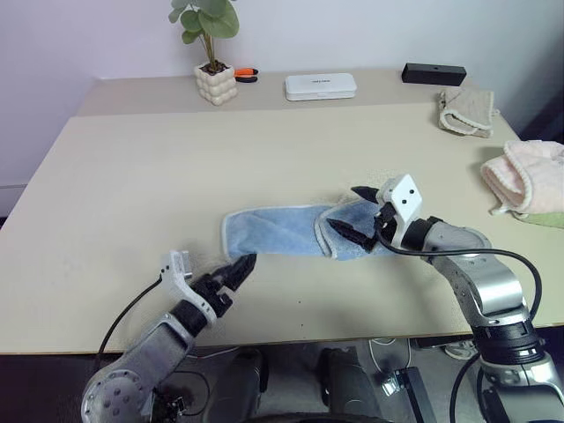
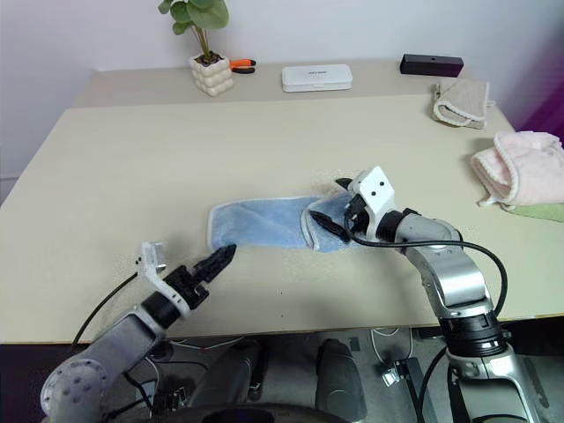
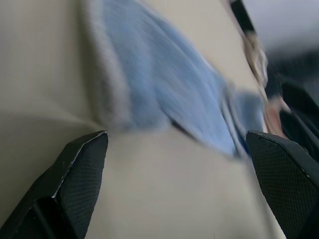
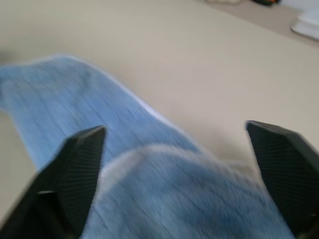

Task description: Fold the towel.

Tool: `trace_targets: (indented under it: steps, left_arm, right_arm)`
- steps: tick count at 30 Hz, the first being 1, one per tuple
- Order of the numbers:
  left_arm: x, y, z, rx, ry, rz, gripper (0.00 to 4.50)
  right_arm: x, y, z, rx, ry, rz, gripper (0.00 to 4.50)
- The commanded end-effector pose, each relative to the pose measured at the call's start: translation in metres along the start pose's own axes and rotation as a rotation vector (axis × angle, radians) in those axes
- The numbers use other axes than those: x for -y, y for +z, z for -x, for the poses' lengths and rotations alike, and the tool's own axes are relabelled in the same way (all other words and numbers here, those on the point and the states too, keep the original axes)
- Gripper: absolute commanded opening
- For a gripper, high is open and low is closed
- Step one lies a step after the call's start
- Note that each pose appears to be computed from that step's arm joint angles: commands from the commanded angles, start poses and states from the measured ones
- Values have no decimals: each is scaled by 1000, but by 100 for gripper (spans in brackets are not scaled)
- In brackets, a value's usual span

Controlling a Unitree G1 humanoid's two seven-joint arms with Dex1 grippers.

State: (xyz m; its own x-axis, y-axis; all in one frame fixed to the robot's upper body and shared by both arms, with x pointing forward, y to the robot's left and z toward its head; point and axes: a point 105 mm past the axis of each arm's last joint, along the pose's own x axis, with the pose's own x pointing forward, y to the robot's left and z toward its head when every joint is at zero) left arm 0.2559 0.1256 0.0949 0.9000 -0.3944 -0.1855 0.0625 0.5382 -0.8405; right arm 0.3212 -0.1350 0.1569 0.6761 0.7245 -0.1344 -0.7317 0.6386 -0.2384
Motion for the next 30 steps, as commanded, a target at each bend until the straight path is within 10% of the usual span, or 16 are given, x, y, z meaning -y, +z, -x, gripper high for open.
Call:
trace_targets:
  steps: [1,7,15,30]
  left_arm:
    - [-12,10,-8,38,98,115,450]
    - [-12,21,-22,57,123,170,368]
    - [-11,36,-21,112,115,172,3]
    - [29,134,15,323,-87,-469,3]
  right_arm:
    - [0,26,3,83,-1,45,438]
    - [-3,22,3,70,-8,53,441]
    - [-8,21,5,66,-22,45,441]
    - [3,6,14,31,-75,46,441]
